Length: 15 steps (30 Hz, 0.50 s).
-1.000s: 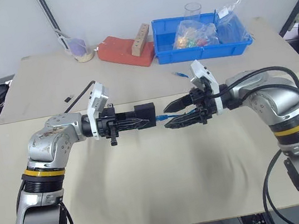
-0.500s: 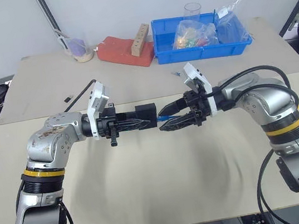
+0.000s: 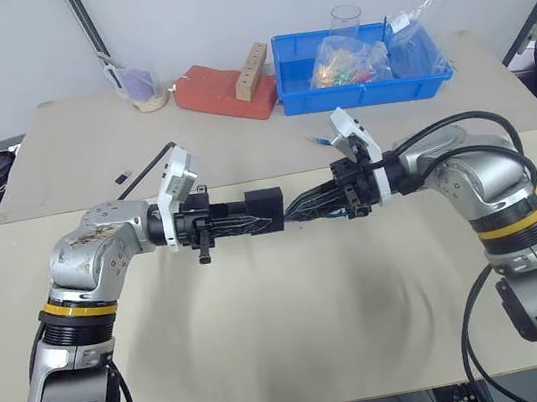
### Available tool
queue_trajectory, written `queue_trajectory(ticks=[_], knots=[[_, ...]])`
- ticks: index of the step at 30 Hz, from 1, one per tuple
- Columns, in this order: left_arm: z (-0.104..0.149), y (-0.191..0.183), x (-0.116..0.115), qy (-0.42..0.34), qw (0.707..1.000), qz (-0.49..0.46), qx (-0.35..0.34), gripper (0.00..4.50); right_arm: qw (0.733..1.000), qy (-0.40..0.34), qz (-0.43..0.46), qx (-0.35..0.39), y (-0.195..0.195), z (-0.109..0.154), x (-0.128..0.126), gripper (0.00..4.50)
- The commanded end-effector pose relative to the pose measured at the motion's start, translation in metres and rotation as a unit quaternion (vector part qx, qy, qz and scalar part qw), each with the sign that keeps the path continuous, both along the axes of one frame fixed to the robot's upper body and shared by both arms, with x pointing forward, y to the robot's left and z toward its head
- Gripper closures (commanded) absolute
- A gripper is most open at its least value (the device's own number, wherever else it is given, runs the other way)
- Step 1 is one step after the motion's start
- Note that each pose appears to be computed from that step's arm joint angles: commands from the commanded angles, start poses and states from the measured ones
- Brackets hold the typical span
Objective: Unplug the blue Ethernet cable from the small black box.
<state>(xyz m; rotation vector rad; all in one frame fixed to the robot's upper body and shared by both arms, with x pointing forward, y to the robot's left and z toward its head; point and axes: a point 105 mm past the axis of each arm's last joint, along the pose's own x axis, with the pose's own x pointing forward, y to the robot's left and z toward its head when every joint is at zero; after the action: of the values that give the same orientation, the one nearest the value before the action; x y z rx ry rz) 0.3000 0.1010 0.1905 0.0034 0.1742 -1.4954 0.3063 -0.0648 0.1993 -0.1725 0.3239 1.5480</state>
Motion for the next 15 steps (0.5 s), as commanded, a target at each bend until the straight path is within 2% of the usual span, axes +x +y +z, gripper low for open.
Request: queue_trajectory(ticks=[1, 3, 4, 10, 15], knots=[[0.0157, -0.0033, -0.0014, -0.036, 0.999, -0.009, -0.003, 3.95, 1.0, -0.015, 0.025, 0.002, 0.0035, 0.0093, -0.0058, 4.47], [0.0152, -0.0028, -0.0016, -0.036, 0.999, -0.009, -0.003, 3.95, 1.0, -0.012, 0.025, 0.002, 0.0032, 0.0096, -0.0059, 4.47], [0.0151, -0.0027, -0.0016, -0.036, 0.999, -0.008, -0.003, 3.95, 1.0, -0.013, 0.025, 0.002, 0.0031, 0.0098, -0.0058, 3.56], [0.015, -0.003, -0.0018, -0.036, 0.999, -0.009, -0.003, 3.95, 1.0, -0.017, 0.021, 0.003, 0.0044, 0.0108, -0.0036, 1.54], [0.0157, -0.0037, -0.0026, -0.036, 0.999, -0.012, -0.003, 3.95, 1.0, -0.019, 0.021, 0.002, 0.0049, 0.0098, -0.0028, 1.54]])
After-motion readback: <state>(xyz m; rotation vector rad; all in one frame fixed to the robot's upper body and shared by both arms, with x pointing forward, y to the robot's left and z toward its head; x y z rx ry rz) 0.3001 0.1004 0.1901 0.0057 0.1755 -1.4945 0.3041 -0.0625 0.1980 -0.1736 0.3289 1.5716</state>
